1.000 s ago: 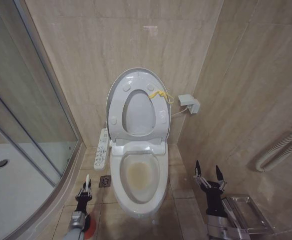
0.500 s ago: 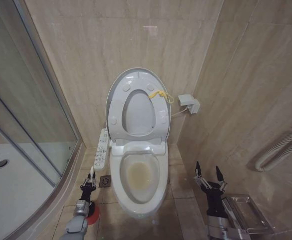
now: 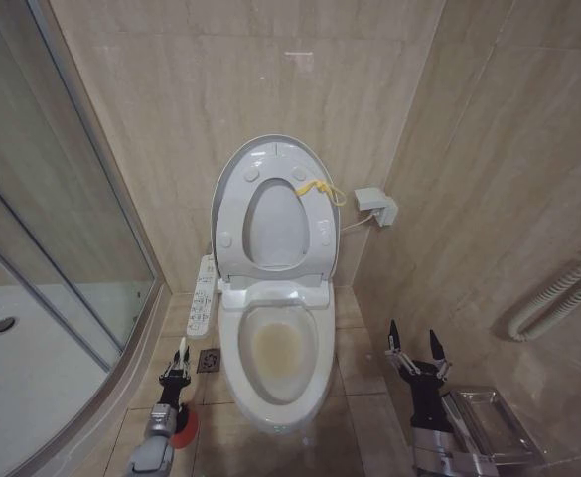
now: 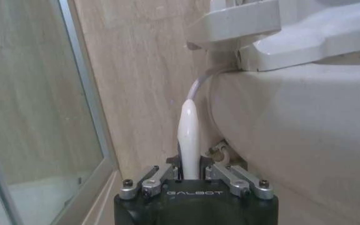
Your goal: Open the toilet lid, clean the toilet bowl with a toilet brush, close the toilet lid, and flush.
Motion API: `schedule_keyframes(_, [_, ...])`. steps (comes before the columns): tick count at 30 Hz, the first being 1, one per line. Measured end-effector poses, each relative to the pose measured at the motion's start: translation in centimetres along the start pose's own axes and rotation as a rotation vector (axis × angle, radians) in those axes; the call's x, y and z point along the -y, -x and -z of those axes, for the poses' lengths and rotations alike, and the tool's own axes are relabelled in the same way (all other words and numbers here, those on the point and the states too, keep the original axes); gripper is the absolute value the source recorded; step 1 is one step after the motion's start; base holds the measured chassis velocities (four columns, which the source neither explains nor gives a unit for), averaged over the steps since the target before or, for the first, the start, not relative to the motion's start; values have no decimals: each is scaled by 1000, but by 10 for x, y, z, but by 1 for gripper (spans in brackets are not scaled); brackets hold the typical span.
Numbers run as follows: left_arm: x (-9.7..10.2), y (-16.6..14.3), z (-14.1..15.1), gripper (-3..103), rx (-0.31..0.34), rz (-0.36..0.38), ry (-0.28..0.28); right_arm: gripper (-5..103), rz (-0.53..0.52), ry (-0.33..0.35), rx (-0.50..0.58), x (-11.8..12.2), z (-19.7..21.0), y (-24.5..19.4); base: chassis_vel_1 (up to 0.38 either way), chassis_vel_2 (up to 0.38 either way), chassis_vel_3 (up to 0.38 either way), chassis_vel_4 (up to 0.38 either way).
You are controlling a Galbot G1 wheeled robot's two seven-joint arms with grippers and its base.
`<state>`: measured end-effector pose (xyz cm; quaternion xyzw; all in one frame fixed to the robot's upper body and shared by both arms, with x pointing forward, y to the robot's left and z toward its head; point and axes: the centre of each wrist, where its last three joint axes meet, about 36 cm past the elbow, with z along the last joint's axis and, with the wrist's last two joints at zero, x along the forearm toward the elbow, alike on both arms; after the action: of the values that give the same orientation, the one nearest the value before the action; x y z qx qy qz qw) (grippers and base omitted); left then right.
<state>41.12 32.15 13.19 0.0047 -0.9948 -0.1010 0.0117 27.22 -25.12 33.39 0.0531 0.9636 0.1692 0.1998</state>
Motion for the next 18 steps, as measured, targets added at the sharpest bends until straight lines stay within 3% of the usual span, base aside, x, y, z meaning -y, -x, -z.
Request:
schedule_keyframes(5, [6,-15,-2,19,-52,5,16,100,-1,-2,1,1,0,0,0,0,0,0])
schedule_keyframes(13, [6,-20,-3,19,-57,7,18,100,-2,0,4,-1,2,0,0,0,0,0])
schedule_keyframes(14, [5,-20,-3,28,-56,7,20,100,-2,1,5,-1,2,0,0,0,0,0])
schedule_keyframes(18, [2,-21,-2,28,-52,9,24,100,-2,1,5,-1,3,0,0,0,0,0])
